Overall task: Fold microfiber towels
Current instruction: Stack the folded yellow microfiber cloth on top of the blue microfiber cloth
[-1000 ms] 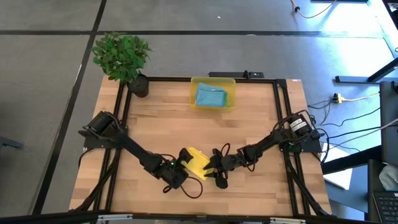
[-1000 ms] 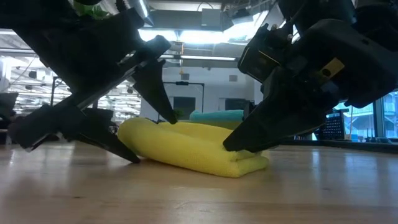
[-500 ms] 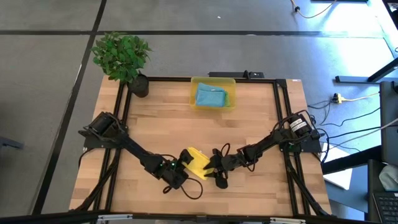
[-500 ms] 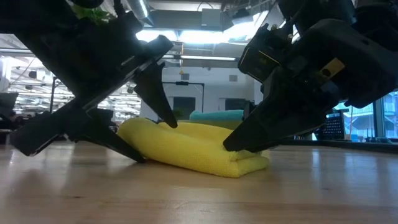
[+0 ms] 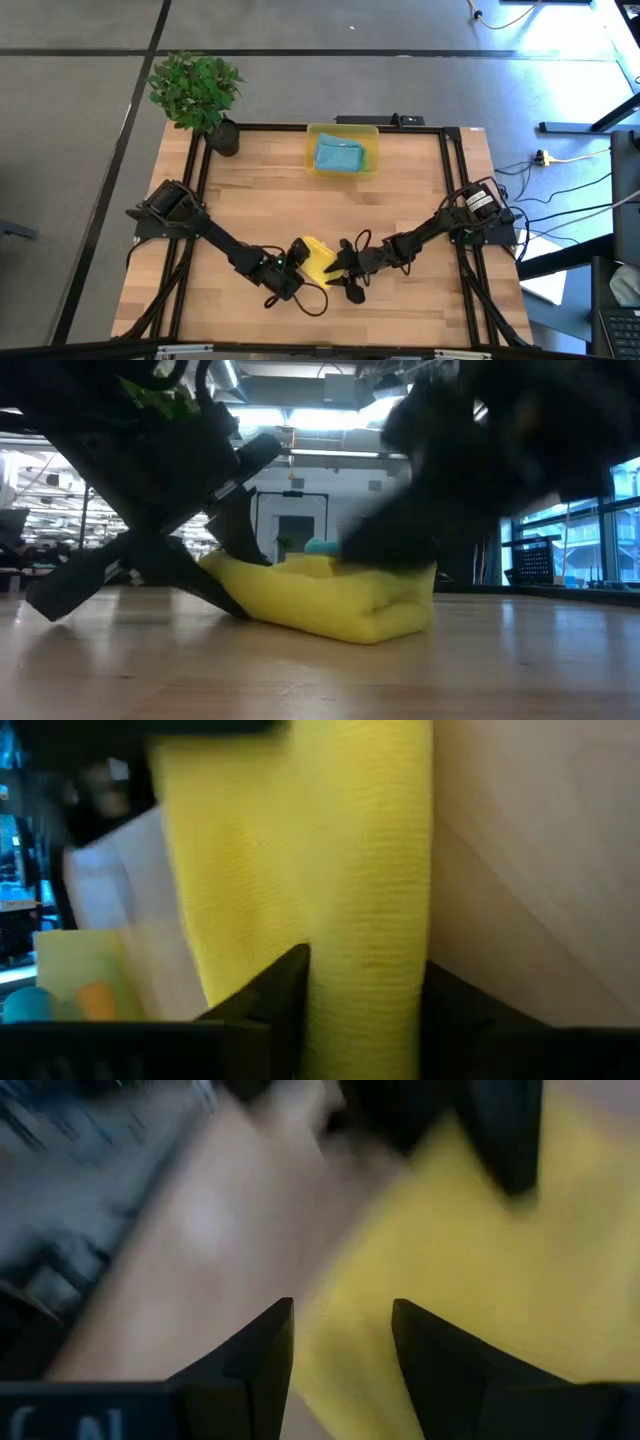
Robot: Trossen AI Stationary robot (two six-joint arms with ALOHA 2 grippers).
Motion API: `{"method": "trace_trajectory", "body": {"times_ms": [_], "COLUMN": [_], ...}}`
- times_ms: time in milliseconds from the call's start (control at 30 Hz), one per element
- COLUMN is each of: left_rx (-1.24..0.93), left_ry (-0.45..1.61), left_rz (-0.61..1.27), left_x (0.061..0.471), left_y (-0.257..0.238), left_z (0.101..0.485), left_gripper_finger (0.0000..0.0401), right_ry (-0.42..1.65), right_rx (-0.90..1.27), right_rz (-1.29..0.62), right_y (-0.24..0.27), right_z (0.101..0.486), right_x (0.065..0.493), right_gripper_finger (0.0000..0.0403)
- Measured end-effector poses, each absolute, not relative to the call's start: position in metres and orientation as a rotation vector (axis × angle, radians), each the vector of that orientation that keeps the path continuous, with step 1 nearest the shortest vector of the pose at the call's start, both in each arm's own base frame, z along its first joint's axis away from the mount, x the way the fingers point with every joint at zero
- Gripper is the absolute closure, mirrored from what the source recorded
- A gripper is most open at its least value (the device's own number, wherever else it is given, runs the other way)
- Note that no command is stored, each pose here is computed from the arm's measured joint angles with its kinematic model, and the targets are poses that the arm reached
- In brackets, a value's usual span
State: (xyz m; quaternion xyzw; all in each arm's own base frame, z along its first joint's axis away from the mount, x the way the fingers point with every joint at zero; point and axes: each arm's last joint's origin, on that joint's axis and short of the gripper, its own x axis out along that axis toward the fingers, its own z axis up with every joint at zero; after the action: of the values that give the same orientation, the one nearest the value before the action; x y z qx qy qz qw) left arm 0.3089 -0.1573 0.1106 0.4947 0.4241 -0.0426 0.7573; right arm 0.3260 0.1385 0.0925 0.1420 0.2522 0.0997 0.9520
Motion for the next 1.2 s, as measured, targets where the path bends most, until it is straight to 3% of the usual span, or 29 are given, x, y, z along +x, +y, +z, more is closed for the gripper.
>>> {"method": "trace_trajectory", "body": {"times_ms": [133, 267, 567, 767, 900, 1200], "left_rx": [1.055, 0.992, 0.799, 0.690, 0.627, 0.526], "left_ry": [0.923, 0.901, 0.880, 0.906, 0.930, 1.015], "left_rz": [-0.099, -0.038, 0.038, 0.053, 0.067, 0.051], "left_x": [0.311, 0.313, 0.335, 0.347, 0.352, 0.355], "left_y": [-0.155, -0.154, -0.153, -0.155, -0.154, -0.148], "left_z": [0.110, 0.112, 0.145, 0.174, 0.191, 0.204], "left_gripper_finger": [0.0327, 0.0389, 0.0397, 0.0399, 0.0400, 0.0400], "right_ry": [0.343, 0.396, 0.368, 0.402, 0.426, 0.390], "right_rx": [0.302, 0.215, 0.024, -0.023, -0.058, -0.095], "right_rz": [0.277, 0.283, 0.330, 0.309, 0.244, 0.178], "right_y": [0.143, 0.145, 0.154, 0.159, 0.158, 0.162], "right_z": [0.125, 0.132, 0.158, 0.154, 0.151, 0.170], "right_x": [0.329, 0.322, 0.309, 0.304, 0.303, 0.316], "right_gripper_finger": [0.0230, 0.0230, 0.0230, 0.0223, 0.0186, 0.0065]}}
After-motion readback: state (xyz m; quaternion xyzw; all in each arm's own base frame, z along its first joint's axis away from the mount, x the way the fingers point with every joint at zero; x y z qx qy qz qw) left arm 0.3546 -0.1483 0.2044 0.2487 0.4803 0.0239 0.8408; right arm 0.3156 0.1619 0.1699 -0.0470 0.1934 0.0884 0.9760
